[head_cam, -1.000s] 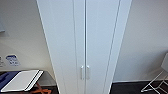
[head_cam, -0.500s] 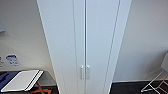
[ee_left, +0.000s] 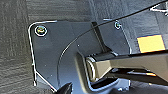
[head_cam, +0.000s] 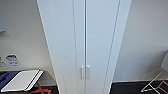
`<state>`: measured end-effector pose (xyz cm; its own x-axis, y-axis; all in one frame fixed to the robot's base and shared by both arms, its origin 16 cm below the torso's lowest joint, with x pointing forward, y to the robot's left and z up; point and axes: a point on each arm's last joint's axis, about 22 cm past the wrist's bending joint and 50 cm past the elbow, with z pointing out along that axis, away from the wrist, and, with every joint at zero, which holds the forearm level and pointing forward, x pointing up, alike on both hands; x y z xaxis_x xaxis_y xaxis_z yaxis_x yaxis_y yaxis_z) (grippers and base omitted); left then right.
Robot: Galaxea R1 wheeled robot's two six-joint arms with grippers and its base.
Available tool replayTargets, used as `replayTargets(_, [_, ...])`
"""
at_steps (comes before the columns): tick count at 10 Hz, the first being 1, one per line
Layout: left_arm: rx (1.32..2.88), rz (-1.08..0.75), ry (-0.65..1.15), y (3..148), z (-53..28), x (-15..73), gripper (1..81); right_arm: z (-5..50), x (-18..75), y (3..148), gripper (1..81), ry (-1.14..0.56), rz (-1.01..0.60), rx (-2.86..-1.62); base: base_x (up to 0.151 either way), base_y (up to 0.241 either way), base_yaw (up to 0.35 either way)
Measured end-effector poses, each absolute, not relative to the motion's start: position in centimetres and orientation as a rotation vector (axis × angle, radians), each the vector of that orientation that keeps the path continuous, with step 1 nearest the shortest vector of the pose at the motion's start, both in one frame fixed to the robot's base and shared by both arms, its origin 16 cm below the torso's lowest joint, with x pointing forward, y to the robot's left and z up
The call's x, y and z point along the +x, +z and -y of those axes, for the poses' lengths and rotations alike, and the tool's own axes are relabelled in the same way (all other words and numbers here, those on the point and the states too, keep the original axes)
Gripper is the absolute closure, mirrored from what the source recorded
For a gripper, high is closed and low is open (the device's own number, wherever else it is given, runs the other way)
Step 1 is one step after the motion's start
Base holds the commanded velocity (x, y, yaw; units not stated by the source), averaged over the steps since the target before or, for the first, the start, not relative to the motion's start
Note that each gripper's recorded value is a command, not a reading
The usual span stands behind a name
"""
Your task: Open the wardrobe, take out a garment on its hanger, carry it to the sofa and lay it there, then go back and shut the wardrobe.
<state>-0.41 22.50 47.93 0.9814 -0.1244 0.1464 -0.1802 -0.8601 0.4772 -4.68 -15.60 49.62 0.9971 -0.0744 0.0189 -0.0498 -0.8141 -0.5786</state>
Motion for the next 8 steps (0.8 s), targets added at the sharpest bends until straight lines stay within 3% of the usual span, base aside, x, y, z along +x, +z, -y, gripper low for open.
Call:
replayTargets(5, [2.511, 0.252, 0.295, 55.3, -25.2, 9.7, 1.0, 24.5, 7.0, 57.0, 1.0, -0.238, -0.052, -2.490, 0.000, 0.000, 0.000])
replayTargets(8, [2.444, 0.320, 0.473, 62.4, -26.8, 19.9, 1.0, 22.9, 13.6, 64.1, 1.0, -0.346, 0.009, -2.372, 0.000, 0.000, 0.000])
